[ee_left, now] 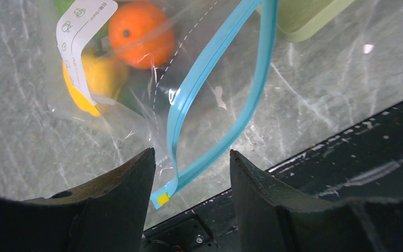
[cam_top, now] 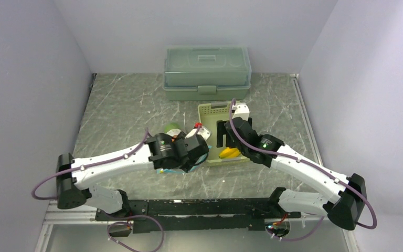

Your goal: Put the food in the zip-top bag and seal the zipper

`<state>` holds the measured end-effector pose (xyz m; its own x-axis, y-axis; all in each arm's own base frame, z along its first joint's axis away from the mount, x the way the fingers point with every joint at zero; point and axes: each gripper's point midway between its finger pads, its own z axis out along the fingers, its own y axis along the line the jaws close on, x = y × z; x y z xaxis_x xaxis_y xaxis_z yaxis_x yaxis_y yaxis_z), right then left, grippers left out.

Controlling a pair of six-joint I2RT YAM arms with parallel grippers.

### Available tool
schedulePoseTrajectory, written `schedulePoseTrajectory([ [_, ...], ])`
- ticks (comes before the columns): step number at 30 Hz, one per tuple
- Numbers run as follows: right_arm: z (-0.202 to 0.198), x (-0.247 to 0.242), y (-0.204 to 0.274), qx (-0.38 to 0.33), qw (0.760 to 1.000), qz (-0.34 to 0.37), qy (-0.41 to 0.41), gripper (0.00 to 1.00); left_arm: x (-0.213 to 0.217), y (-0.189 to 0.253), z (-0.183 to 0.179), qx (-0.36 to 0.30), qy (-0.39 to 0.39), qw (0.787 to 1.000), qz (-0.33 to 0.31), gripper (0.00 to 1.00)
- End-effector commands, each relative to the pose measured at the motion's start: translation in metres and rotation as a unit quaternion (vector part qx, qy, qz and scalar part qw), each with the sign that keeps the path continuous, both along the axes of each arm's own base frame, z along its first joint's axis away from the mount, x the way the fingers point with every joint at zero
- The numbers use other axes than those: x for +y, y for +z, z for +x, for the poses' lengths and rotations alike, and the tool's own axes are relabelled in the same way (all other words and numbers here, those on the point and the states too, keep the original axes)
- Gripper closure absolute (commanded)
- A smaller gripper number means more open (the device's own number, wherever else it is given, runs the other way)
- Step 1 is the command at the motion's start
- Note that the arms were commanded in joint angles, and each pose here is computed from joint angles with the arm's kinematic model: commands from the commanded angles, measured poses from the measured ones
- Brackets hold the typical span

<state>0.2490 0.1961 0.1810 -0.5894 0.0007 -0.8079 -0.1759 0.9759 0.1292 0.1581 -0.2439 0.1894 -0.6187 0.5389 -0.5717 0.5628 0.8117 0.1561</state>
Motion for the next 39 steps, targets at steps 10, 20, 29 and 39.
schedulePoseTrajectory([
  [10, -0.002, 0.001, 0.003, -0.002, 1.0, 0.026, 0.001, 0.15, 0.01, -0.015, 0.038, -0.109, 0.073, 0.984, 0.121, 0.4],
  [20, -0.001, 0.004, 0.002, -0.002, 1.0, 0.029, 0.004, 0.15, 0.008, -0.023, 0.052, -0.131, 0.072, 0.976, 0.156, 0.52],
  [29, 0.001, 0.007, -0.002, 0.002, 1.0, 0.025, 0.007, 0.15, 0.014, -0.02, 0.064, -0.134, 0.083, 0.976, 0.148, 0.83],
  [39, 0.004, 0.011, -0.002, 0.005, 1.0, 0.019, 0.011, 0.15, 0.019, 0.009, 0.075, -0.155, 0.089, 0.975, 0.136, 1.0],
])
